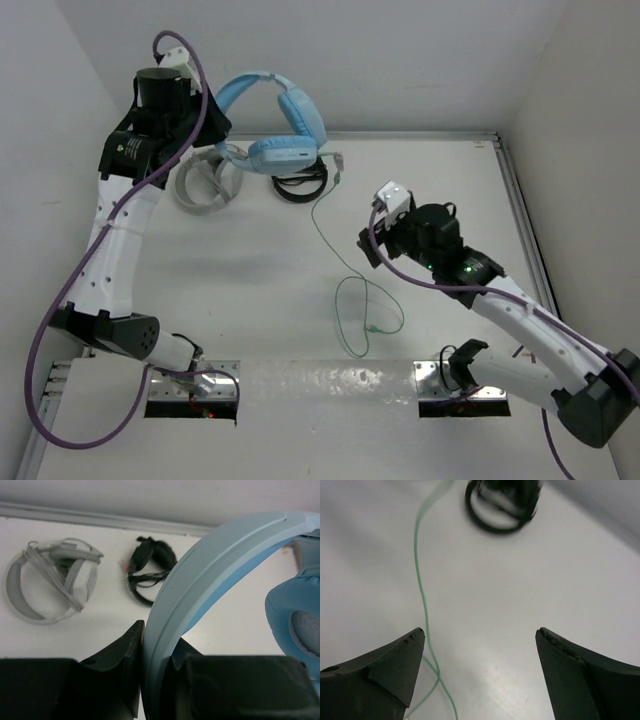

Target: Wrap the headphones

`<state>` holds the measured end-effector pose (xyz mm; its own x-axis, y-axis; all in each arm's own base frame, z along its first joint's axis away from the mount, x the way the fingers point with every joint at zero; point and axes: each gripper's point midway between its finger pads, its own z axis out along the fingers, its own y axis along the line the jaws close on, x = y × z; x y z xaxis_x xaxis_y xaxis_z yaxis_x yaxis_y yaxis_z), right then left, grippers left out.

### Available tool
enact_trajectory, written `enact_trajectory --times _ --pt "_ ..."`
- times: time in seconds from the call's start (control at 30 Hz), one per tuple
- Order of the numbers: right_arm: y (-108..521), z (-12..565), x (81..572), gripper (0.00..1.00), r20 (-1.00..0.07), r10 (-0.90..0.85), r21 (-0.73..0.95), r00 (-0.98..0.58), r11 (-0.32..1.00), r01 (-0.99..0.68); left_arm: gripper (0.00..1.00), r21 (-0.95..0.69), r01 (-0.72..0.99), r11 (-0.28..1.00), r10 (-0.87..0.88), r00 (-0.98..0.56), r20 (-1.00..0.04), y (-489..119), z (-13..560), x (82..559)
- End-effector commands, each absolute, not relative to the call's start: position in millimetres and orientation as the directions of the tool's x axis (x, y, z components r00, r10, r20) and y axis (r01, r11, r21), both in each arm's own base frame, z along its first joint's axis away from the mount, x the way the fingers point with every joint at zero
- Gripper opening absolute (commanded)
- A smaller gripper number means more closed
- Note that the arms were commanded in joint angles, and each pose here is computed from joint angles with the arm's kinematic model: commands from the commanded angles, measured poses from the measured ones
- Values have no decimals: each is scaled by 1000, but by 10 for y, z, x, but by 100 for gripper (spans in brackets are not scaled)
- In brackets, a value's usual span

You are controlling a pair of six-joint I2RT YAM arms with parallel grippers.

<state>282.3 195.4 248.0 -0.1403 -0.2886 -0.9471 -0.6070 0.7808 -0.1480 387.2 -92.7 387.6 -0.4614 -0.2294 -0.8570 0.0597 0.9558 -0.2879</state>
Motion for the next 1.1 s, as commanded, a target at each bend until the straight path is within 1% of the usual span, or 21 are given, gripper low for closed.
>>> enact_trajectory --times 0.0,0.03,0.13,0.27,0.3,0.37,0.4,0.43,0.5,0.53,0.63,0.73,0.77,0.9,0.93,0.97,1.0,1.03,1.07 --pt "2055 1894 2702 89 -898 -390 -145 -203 698 -702 0 -449 71 891 -413 -284 -865 -938 4619 3819" --pt "2087 1717 2697 89 -889 -385 -107 -249 702 -704 0 -456 47 889 -429 -264 -864 -890 4660 3810" --pt "2209 1645 2740 88 -903 -360 -85 -235 686 -723 0 -475 51 879 -452 -233 -861 -866 4804 3722" --pt "2336 1523 2781 86 -904 -322 -19 -282 688 -726 0 -490 63 869 -470 -201 -859 -848 4961 3628" --pt "2362 1543 2809 85 -912 -305 -14 -274 691 -723 0 -489 63 870 -470 -195 -861 -839 4984 3614" --pt "2346 1389 2833 83 -908 -299 -5 -294 709 -706 0 -490 62 870 -473 -178 -863 -816 5050 3582" --pt "2361 1377 2878 82 -914 -288 -7 -287 716 -698 0 -491 63 869 -475 -177 -862 -816 5059 3577" --pt "2361 1343 2904 78 -911 -286 -3 -297 725 -689 0 -494 64 867 -478 -171 -861 -811 5086 3563" --pt "2355 1197 2974 72 -894 -294 4 -338 749 -663 0 -504 66 861 -489 -167 -856 -815 5115 3550" --pt "2391 1201 3003 66 -894 -282 20 -349 752 -659 0 -511 65 857 -496 -164 -853 -815 5126 3550" --pt "2525 1128 2994 60 -881 -265 82 -391 729 -679 0 -514 53 856 -500 -166 -850 -802 5107 3556" --pt "2531 1089 3037 55 -882 -220 114 -416 757 -643 0 -511 44 859 -499 -159 -852 -776 5105 3554" --pt "2533 1118 3070 52 -891 -198 119 -409 767 -630 0 -509 40 860 -497 -158 -853 -774 5094 3563" --pt "2509 1188 3101 46 -896 -169 129 -411 787 -603 0 -506 22 862 -497 -157 -853 -747 5051 3580" --pt "2470 1214 3122 44 -895 -167 121 -413 801 -586 0 -506 22 862 -497 -154 -854 -742 5061 3565" --pt "2405 1197 3107 38 -883 -178 113 -435 818 -564 0 -503 21 864 -494 -156 -855 -741 5048 3569" --pt "2326 1245 3150 38 -886 -186 81 -425 840 -537 0 -501 15 865 -494 -153 -856 -724 5047 3569" --pt "2232 1411 3217 38 -902 -182 43 -391 865 -500 0 -498 14 867 -490 -154 -858 -725 5039 3566" --pt "2163 1415 3180 40 -891 -216 13 -400 867 -498 0 -496 12 868 -489 -156 -858 -724 5028 3575"
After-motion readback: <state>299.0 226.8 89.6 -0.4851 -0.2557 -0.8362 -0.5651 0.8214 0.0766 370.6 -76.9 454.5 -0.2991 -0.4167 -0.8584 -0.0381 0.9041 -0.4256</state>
